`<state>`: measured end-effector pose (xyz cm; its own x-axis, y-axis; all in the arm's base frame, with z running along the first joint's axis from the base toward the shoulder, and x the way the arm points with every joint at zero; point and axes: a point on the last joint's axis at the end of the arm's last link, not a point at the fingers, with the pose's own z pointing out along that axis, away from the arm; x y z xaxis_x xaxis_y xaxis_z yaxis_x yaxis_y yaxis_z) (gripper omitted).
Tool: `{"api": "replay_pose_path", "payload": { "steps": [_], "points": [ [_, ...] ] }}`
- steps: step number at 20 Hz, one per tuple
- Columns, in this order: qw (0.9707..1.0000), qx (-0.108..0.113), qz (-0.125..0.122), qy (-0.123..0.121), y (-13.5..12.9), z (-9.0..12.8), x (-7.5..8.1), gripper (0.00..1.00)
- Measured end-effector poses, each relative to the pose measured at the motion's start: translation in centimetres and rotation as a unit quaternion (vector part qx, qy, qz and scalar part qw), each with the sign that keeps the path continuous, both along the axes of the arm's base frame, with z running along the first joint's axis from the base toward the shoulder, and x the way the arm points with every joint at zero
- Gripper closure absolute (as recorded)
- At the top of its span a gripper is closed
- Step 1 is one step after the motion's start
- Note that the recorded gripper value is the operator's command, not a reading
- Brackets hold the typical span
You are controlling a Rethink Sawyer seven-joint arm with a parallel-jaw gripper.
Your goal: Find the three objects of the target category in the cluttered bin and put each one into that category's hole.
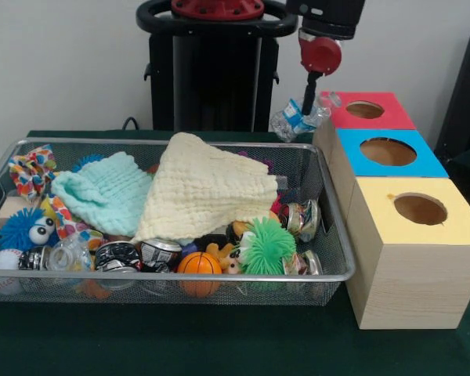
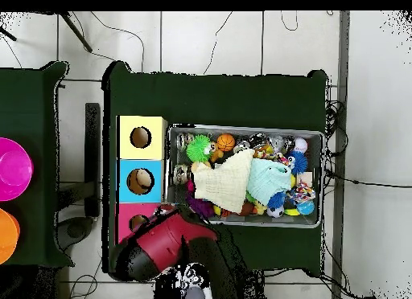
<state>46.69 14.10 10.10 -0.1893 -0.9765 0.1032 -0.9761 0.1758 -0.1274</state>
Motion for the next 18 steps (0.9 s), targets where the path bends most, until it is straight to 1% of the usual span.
{"api": "replay_pose_path", "payload": {
  "steps": [1, 3, 5, 7, 8, 11, 14, 18],
  "points": [
    [0.9999, 0.001, -0.010, -0.002, 0.9, -0.2, 0.5, 1.00],
    [0.9997, 0.002, -0.024, -0.003, 1.8, -0.2, 0.9, 1.00],
    [0.9987, -0.008, -0.051, 0.001, 2.3, 0.0, 1.3, 1.00],
    [0.9978, -0.014, -0.064, 0.004, 2.4, 0.2, 1.3, 1.00],
    [0.9968, -0.020, -0.077, 0.007, 2.6, 0.3, 1.3, 1.00],
    [0.9952, -0.025, -0.095, 0.009, 3.2, 0.6, 1.3, 1.00],
    [0.9935, -0.035, -0.108, 0.005, 3.8, 0.8, 1.4, 1.00],
    [0.9916, -0.046, -0.121, 0.000, 4.5, 1.0, 1.3, 1.00]
  ]
}}
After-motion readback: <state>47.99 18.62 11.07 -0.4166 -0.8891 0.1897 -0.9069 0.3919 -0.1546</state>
